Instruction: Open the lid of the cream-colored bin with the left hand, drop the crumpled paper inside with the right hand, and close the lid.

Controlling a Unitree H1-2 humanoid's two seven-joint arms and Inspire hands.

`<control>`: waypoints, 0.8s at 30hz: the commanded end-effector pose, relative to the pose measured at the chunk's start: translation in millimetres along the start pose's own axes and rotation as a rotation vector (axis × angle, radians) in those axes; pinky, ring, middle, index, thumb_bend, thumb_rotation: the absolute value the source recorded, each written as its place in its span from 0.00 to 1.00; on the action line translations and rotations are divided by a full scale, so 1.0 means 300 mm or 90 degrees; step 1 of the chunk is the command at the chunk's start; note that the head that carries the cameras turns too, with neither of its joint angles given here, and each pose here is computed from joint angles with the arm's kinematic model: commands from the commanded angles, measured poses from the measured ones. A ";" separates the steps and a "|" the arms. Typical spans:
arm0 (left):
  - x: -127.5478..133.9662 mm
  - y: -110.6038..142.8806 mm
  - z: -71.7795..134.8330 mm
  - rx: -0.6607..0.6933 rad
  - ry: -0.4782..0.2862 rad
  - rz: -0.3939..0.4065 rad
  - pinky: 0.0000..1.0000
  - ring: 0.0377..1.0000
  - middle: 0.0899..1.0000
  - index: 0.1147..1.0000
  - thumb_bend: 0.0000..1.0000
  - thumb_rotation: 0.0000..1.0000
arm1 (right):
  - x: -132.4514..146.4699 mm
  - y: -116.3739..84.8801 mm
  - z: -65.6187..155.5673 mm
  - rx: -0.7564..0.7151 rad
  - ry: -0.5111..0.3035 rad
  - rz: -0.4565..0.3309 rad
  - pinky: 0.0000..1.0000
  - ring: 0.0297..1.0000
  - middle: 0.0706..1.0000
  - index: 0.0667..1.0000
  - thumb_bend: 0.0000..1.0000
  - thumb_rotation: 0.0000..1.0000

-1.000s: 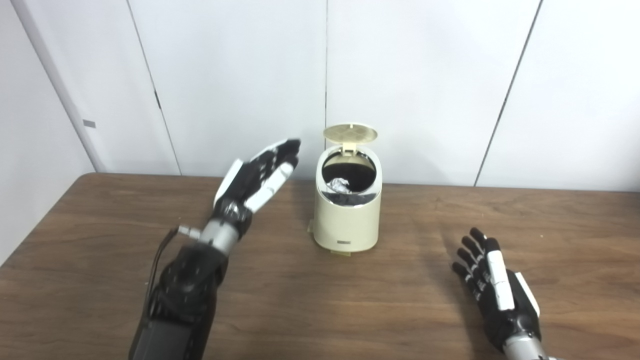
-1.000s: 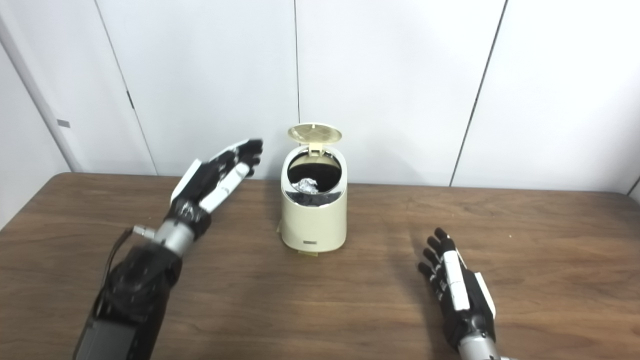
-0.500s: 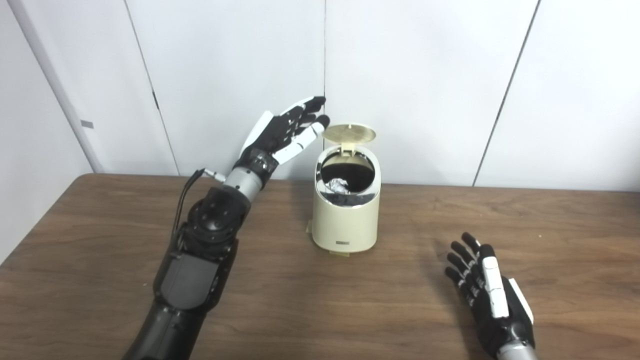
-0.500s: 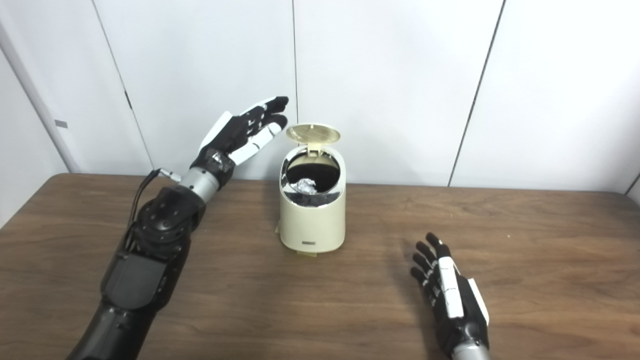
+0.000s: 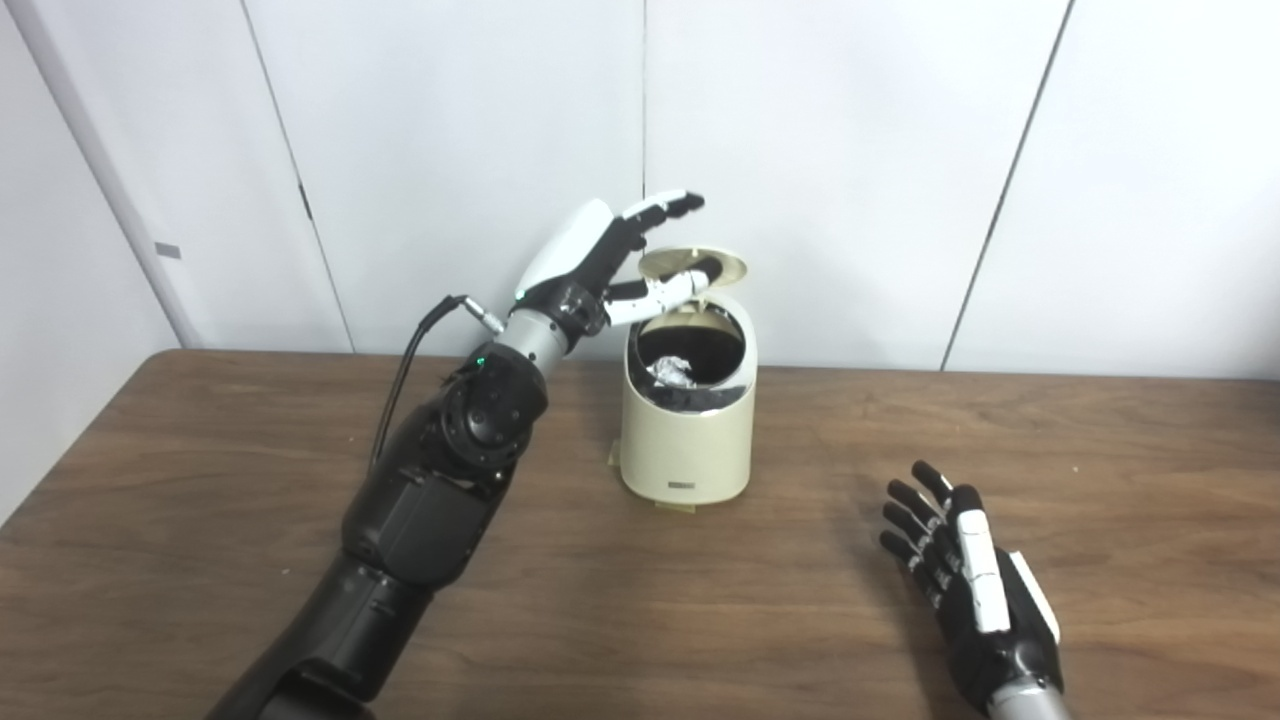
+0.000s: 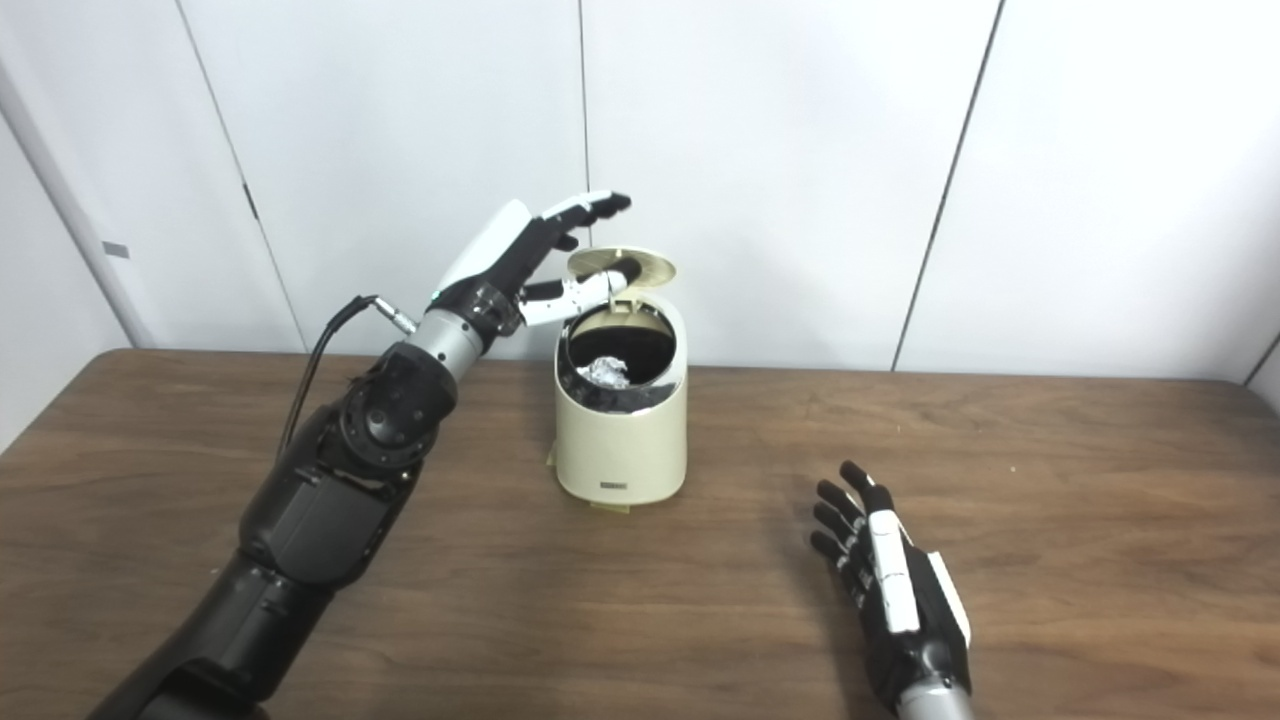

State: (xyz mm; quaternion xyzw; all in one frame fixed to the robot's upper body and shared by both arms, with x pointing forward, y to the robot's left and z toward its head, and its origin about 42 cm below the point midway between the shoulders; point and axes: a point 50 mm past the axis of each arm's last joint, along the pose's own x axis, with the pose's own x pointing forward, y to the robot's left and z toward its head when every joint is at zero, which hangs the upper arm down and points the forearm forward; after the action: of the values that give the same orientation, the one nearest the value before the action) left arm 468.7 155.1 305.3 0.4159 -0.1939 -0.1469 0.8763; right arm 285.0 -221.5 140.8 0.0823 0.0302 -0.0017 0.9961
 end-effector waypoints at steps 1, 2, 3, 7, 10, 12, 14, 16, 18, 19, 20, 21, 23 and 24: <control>0.051 0.087 0.071 0.070 -0.049 0.021 0.85 0.91 0.87 0.90 0.56 0.62 | 0.021 0.029 0.066 -0.003 -0.062 0.010 0.86 0.88 0.85 0.89 0.63 0.89; 0.051 0.084 0.071 0.084 -0.048 0.015 0.83 0.90 0.86 0.89 0.57 0.63 | 0.022 0.031 0.067 -0.005 -0.063 0.010 0.85 0.88 0.84 0.89 0.63 0.90; 0.050 0.081 0.070 0.097 -0.047 0.008 0.81 0.89 0.85 0.87 0.58 0.63 | 0.022 0.033 0.068 -0.007 -0.065 0.010 0.85 0.88 0.84 0.89 0.63 0.90; 0.044 0.064 0.069 0.145 -0.045 -0.016 0.79 0.87 0.82 0.82 0.60 0.65 | 0.026 0.036 0.068 -0.014 -0.065 0.008 0.86 0.89 0.83 0.89 0.61 0.91; 0.036 0.055 0.064 0.182 -0.052 -0.029 0.76 0.85 0.81 0.80 0.60 0.66 | 0.026 0.033 0.069 -0.017 -0.065 0.007 0.85 0.90 0.83 0.90 0.60 0.92; 0.030 0.052 0.064 0.200 -0.056 -0.033 0.75 0.85 0.80 0.80 0.61 0.67 | 0.025 0.032 0.069 -0.019 -0.065 0.007 0.85 0.90 0.83 0.90 0.60 0.92; 0.020 0.049 0.070 0.207 -0.056 -0.035 0.74 0.84 0.79 0.79 0.62 0.65 | 0.027 0.032 0.069 -0.027 -0.065 0.006 0.86 0.91 0.83 0.91 0.59 0.92; 0.006 0.045 0.077 0.209 -0.057 -0.038 0.74 0.83 0.78 0.80 0.62 0.61 | 0.031 0.035 0.070 -0.045 -0.070 0.002 0.86 0.90 0.83 0.91 0.59 0.92; -0.002 0.043 0.082 0.211 -0.058 -0.039 0.73 0.82 0.77 0.80 0.63 0.59 | 0.031 0.039 0.071 -0.063 -0.075 -0.001 0.84 0.90 0.82 0.91 0.58 0.93; -0.010 0.041 0.086 0.211 -0.059 -0.042 0.73 0.82 0.76 0.80 0.63 0.59 | 0.030 0.043 0.074 -0.087 -0.079 -0.004 0.84 0.89 0.82 0.91 0.58 0.93; -0.015 0.041 0.088 0.211 -0.060 -0.043 0.73 0.82 0.76 0.80 0.63 0.58 | 0.028 0.047 0.077 -0.103 -0.082 -0.005 0.83 0.89 0.81 0.91 0.59 0.94; -0.023 0.038 0.091 0.215 -0.065 -0.045 0.72 0.82 0.76 0.80 0.63 0.58 | 0.027 0.050 0.079 -0.123 -0.087 -0.007 0.82 0.88 0.81 0.90 0.59 0.95; -0.035 0.037 0.091 0.226 -0.076 -0.046 0.71 0.81 0.75 0.81 0.63 0.58 | 0.026 0.054 0.082 -0.150 -0.092 -0.009 0.80 0.87 0.80 0.90 0.59 0.95; -0.041 0.036 0.090 0.236 -0.084 -0.043 0.70 0.80 0.75 0.80 0.62 0.59 | 0.025 0.056 0.082 -0.164 -0.094 -0.010 0.80 0.86 0.80 0.90 0.60 0.97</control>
State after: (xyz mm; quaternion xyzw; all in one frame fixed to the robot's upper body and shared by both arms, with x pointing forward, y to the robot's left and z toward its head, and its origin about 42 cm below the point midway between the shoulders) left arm 446.9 149.4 300.4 0.5543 -0.2126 -0.1824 0.7837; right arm 287.1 -211.1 145.0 -0.0320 0.0188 -0.0131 0.9992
